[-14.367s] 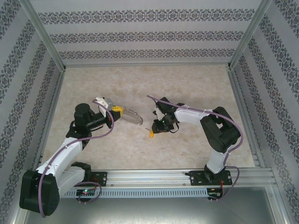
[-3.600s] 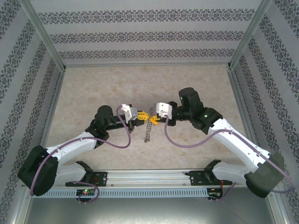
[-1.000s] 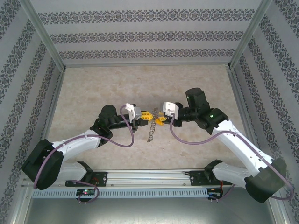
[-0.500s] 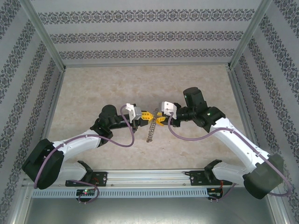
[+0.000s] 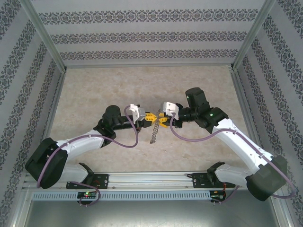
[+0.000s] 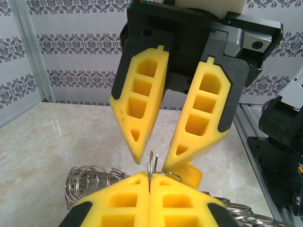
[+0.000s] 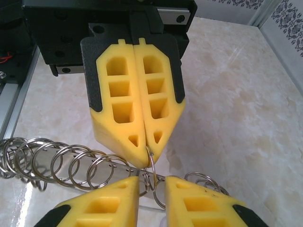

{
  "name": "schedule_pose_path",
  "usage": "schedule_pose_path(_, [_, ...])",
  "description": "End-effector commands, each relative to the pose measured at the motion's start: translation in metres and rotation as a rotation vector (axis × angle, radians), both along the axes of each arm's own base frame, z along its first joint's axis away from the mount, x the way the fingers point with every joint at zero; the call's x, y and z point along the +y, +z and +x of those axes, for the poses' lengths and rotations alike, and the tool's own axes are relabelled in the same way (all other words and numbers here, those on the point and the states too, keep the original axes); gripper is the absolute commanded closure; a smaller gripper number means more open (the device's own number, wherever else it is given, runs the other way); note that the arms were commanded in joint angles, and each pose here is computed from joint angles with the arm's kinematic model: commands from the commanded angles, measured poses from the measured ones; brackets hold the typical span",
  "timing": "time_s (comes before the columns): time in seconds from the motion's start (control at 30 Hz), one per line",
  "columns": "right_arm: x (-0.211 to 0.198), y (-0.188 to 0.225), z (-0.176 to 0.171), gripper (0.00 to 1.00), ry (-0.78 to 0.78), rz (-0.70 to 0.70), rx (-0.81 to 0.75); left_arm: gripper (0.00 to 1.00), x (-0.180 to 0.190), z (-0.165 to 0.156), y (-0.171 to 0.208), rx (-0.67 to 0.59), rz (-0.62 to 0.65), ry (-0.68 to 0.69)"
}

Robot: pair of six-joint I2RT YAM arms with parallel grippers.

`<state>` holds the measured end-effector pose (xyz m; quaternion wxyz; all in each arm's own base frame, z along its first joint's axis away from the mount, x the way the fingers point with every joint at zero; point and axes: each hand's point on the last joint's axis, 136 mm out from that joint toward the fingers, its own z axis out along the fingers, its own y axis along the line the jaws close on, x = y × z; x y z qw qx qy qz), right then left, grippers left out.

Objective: Put the keys on the keyring

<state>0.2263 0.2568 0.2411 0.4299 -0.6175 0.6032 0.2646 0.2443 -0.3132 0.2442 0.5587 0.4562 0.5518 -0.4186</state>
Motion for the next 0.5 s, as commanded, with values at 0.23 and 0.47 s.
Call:
schedule_pose_path(0.23, [0.0054,0.0073,-0.0053,0.97,0.04,0.012,0.023,1.0,-0.0086,-0.0069,0.033,-0.083,-0.072,-0.045])
schedule_pose_path(0.47, [0.0068,0.0059,-0.0113,0.98,0.055,0.015,0.081,1.0,-0.0098,-0.0072,0.0277,-0.071,-0.062,-0.051])
